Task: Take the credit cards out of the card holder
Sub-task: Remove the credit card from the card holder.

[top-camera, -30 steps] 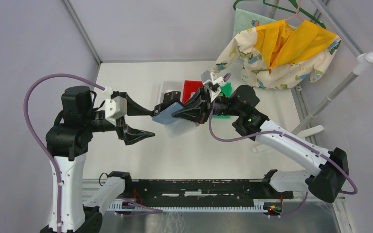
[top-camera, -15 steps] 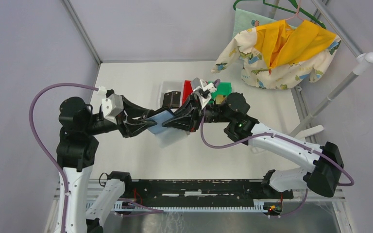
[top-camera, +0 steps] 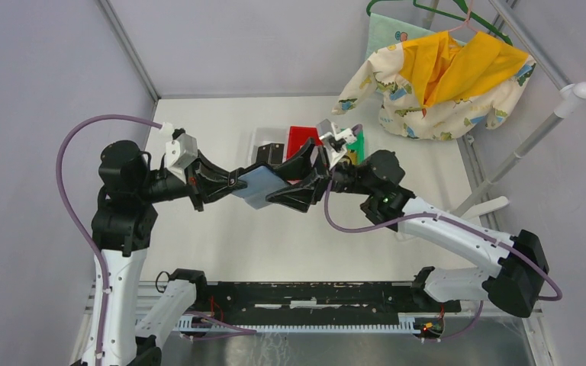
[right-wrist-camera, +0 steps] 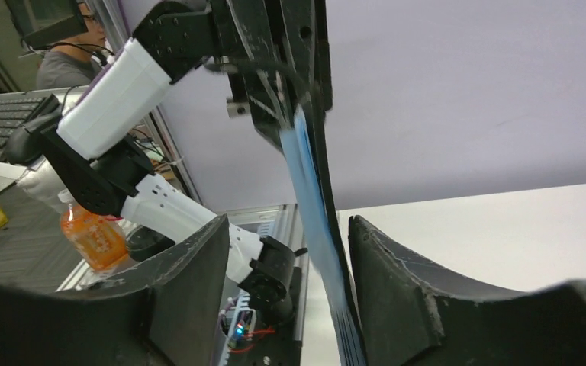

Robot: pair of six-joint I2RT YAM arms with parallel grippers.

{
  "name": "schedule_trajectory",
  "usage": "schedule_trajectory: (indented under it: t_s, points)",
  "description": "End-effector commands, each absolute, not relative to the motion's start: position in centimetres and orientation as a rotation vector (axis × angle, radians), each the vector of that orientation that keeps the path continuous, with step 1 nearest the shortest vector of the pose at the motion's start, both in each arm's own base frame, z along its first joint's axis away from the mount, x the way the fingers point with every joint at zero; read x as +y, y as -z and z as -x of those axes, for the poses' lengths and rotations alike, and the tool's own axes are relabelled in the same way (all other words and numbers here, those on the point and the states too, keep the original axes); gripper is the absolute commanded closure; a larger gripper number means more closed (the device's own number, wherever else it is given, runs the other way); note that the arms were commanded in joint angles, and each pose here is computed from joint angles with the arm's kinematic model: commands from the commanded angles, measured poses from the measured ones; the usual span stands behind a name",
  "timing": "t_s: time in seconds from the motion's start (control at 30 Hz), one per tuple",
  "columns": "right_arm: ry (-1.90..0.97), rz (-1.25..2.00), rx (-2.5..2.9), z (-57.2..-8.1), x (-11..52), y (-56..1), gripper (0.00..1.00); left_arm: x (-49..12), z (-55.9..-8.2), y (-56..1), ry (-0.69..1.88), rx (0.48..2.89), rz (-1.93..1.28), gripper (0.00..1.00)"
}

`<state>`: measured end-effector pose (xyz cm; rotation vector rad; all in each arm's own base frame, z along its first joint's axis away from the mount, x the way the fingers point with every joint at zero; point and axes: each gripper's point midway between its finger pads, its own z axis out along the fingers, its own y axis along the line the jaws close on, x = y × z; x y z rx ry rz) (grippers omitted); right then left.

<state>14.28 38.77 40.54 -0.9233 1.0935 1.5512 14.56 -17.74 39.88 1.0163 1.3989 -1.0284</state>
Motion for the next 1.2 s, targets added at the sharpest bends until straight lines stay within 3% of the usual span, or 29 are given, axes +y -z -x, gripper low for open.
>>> schedule_trajectory:
  t_s: [0.0, 0.3, 0.7, 1.17]
  points:
    - [-1.571, 0.910, 0.996, -13.6, 35.2, -41.1, 0.35, -18.1, -12.9, -42.8, 1.101, 1.355, -1.033, 0.98]
    - [-1.368, 0.969, 1.071, -14.3, 32.3, -35.5, 0.33, -18.4, -11.7, -45.1, 1.181, 1.340, -1.039, 0.98]
    - [-1.279, 0.905, 1.055, -16.3, 32.5, -36.5, 0.36, -18.4, -11.5, -45.4, 1.195, 1.341, -1.040, 0.98]
    - [-1.387, 1.078, 0.949, -13.2, 32.9, -36.9, 0.32, -18.4, -11.7, -45.0, 1.186, 1.337, -1.046, 0.98]
